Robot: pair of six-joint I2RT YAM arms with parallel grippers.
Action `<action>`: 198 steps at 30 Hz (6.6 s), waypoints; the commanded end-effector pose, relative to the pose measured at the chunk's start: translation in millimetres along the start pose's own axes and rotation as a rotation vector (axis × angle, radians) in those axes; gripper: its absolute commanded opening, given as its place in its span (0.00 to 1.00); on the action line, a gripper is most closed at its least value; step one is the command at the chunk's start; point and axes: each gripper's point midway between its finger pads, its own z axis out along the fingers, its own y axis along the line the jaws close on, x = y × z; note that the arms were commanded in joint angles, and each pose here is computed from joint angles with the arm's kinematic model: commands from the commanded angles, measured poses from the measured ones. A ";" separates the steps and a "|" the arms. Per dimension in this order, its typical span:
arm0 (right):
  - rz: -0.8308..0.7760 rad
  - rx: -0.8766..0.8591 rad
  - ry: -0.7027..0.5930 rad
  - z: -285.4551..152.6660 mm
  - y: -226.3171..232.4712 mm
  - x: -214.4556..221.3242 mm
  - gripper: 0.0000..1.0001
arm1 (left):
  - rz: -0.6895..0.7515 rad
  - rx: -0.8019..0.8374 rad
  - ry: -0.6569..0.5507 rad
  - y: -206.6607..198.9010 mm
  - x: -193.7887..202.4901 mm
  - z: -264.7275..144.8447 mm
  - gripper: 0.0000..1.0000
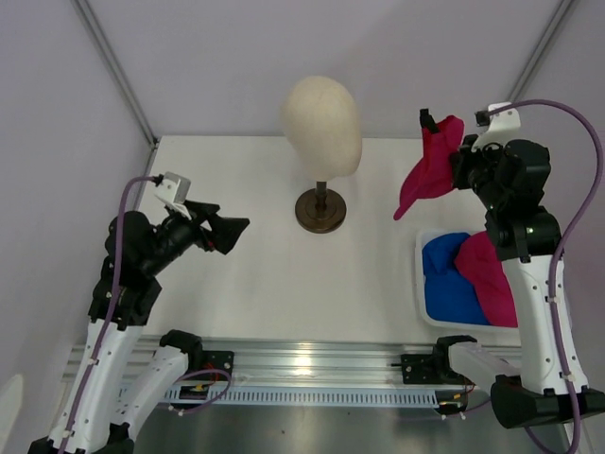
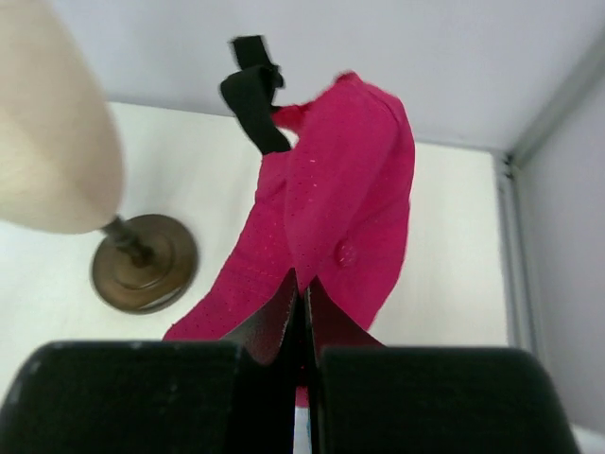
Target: Stack the hats
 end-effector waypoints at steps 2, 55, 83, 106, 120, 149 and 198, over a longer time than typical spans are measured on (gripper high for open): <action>-0.121 -0.242 -0.100 13.8 49.6 -26.4 0.00 | 0.018 0.097 -0.102 -24.5 -55.8 2.1 0.93; -0.460 -0.660 -0.450 66.5 295.5 -147.1 0.03 | -0.431 0.173 -0.270 19.4 -247.2 170.9 0.76; -0.505 -0.715 -0.437 72.8 307.2 -126.1 0.09 | -0.535 0.238 -0.092 18.5 -193.7 207.6 0.61; -0.512 -0.703 -0.431 77.6 302.2 -118.0 0.19 | -0.294 -0.048 -0.280 26.6 -225.2 198.6 0.01; -0.202 -0.695 -0.440 64.8 245.4 -148.6 0.75 | -0.516 -0.223 -0.303 66.4 -189.2 220.8 0.01; 0.637 -0.506 -0.177 64.6 116.3 -10.8 1.00 | -0.590 -0.221 -0.267 60.1 -148.2 214.6 0.01; 1.145 -0.743 -0.094 33.8 137.8 -88.0 0.00 | -0.232 -0.203 -0.296 31.7 -216.4 173.4 0.01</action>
